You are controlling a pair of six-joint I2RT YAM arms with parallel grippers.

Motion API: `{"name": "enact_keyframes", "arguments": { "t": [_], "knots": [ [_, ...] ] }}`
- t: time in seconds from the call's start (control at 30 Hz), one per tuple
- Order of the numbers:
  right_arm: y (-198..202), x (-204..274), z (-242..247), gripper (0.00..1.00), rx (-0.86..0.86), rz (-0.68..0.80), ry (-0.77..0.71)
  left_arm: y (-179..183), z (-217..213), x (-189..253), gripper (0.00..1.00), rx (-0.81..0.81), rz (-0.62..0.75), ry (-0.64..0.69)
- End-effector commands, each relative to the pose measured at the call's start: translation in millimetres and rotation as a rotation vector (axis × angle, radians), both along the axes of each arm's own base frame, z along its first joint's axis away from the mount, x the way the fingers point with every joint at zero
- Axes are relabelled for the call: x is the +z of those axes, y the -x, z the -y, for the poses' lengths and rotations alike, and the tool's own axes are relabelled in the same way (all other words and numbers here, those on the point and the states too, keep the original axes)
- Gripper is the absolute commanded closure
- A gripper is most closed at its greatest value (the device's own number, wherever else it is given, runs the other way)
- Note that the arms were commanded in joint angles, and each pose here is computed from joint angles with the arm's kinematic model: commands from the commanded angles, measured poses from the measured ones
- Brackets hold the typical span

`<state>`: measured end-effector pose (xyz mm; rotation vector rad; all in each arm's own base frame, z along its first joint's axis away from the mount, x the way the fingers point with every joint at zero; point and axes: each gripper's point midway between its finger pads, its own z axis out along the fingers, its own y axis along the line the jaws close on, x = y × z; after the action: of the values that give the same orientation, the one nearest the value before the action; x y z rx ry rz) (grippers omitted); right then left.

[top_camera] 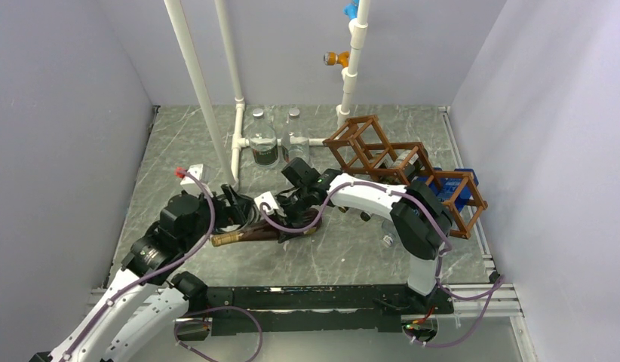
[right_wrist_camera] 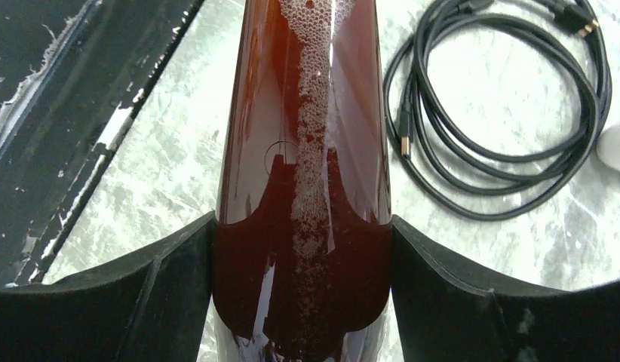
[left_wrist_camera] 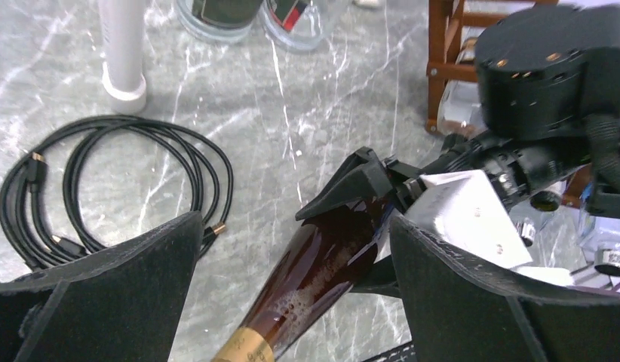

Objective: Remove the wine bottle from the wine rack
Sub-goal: Pick up the wine bottle from the wine rack.

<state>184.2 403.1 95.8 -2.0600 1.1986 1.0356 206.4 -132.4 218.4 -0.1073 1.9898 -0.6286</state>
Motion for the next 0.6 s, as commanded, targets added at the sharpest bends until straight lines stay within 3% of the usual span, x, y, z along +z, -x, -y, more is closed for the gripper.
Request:
{"name": "enact_keyframes", "arguments": {
  "t": [0.0,0.33,0.57],
  "knots": [
    [-15,39,-8,0.66,-0.049,0.047,-0.094,0,6,74,0.0,-0.02,0.174,0.113],
    [-31,37,-6,0.66,-0.11,0.061,-0.083,6,-12,66,0.01,0.038,0.153,0.066],
    [-45,24,-4,0.66,-0.176,0.077,-0.044,10,-30,38,0.0,0.162,0.085,0.122]
  ]
}}
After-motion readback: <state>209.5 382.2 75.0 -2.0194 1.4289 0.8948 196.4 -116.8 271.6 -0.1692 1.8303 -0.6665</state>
